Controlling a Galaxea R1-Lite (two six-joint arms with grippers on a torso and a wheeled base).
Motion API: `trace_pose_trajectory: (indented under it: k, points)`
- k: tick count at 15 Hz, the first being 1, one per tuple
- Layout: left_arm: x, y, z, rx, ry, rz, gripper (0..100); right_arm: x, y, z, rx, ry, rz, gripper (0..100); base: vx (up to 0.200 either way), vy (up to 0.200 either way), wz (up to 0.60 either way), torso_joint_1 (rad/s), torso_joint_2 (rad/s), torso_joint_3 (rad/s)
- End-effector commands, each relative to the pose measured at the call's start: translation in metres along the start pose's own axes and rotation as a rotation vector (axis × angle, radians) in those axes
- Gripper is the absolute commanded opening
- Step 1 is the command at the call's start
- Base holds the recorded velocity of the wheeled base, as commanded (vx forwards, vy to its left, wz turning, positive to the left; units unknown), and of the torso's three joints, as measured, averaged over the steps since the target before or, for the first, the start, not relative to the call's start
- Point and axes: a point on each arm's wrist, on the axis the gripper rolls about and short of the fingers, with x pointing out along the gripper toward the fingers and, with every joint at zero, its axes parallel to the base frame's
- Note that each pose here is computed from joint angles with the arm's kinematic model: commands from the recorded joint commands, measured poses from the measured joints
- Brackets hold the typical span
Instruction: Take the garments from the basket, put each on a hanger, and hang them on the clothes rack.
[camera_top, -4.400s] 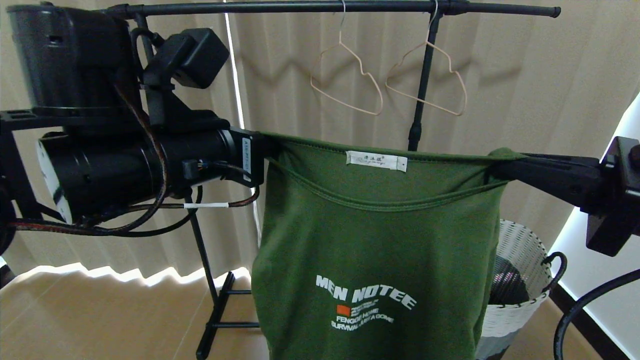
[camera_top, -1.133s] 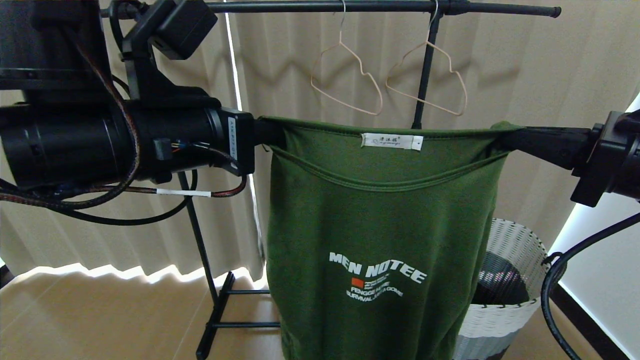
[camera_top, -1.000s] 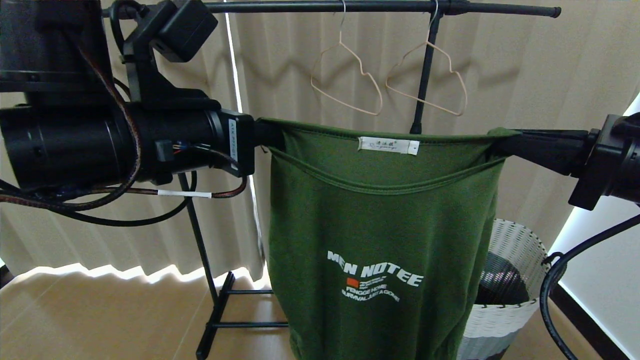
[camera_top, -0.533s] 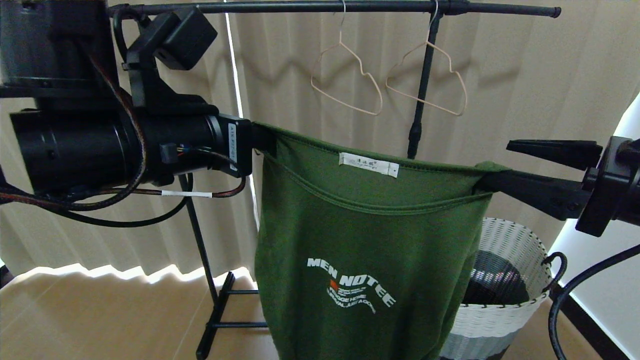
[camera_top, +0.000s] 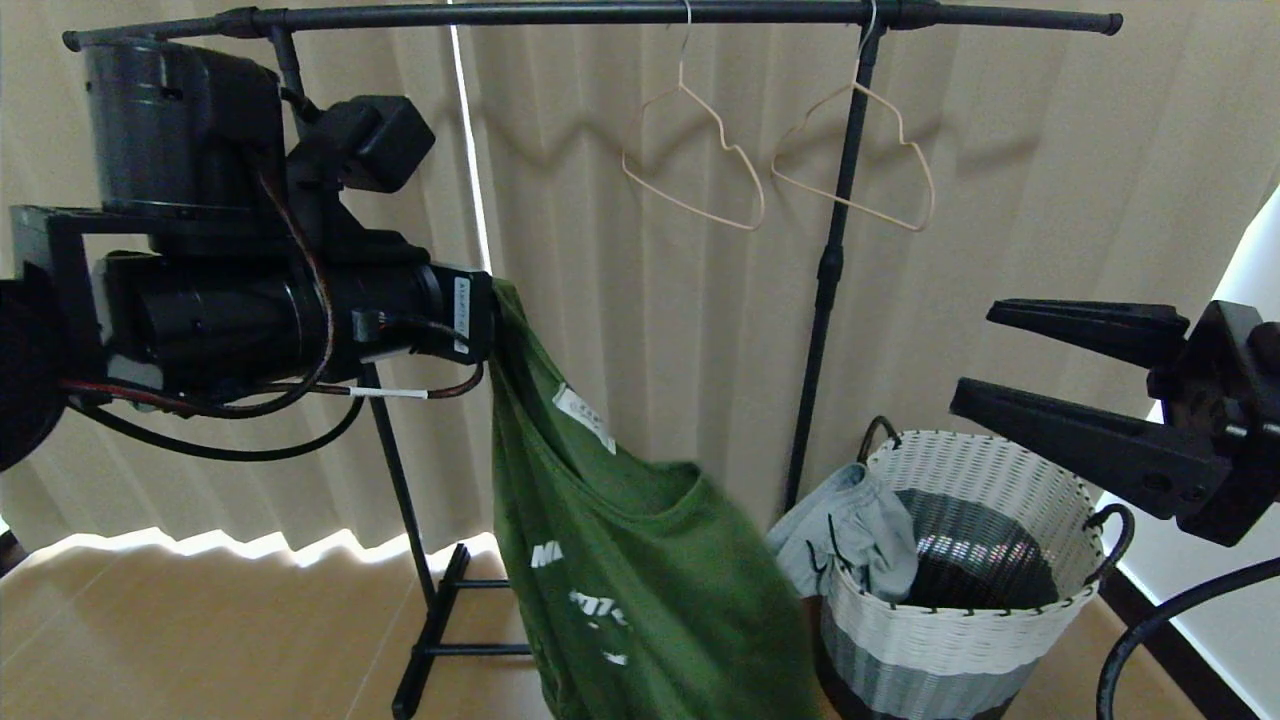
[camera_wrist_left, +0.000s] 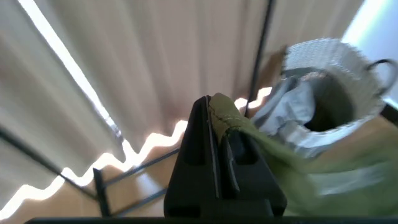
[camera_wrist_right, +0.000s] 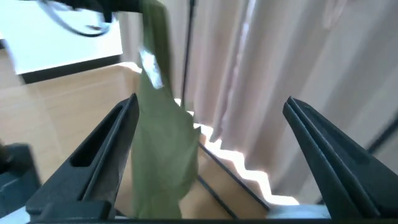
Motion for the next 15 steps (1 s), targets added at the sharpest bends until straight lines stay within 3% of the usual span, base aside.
trace_pose_trajectory:
  k: [1,4,6,8,11,12,15]
  points:
    - [0.004,0.004,-0.003,-0.003,0.014,0.014,0,0.0,0.0,-0.004,0.005,0.01,0.008,100,0.0,0.0,0.0,0.0,0.0,0.0]
    - [-0.005,0.005,-0.011,0.001,0.033,0.056,0,-0.002,-0.003,-0.02,-0.03,0.072,-0.028,100,0.0,0.0,0.0,0.0,0.0,0.0]
    - [-0.034,0.011,-0.025,0.02,0.056,0.142,0,-0.016,-0.007,-0.035,-0.1,0.109,-0.142,100,0.0,0.0,0.0,0.0,0.0,0.0]
    - [-0.075,0.016,-0.044,0.014,0.051,0.174,0,-0.039,-0.001,-0.05,-0.119,0.127,-0.247,100,0.0,0.0,0.0,0.0,0.0,0.0]
    - [-0.121,0.025,-0.064,0.006,0.014,0.239,0,-0.063,0.005,-0.074,-0.113,0.167,-0.419,100,0.0,0.0,0.0,0.0,0.0,0.0]
    - [-0.138,0.028,-0.073,0.0,0.0,0.268,0,-0.075,0.01,-0.092,-0.106,0.187,-0.472,100,0.0,0.0,0.0,0.0,0.0,0.0]
    - [-0.17,0.029,-0.096,-0.018,-0.037,0.322,0,-0.093,0.021,-0.107,-0.114,0.163,-0.488,100,0.0,0.0,0.0,0.0,0.0,0.0]
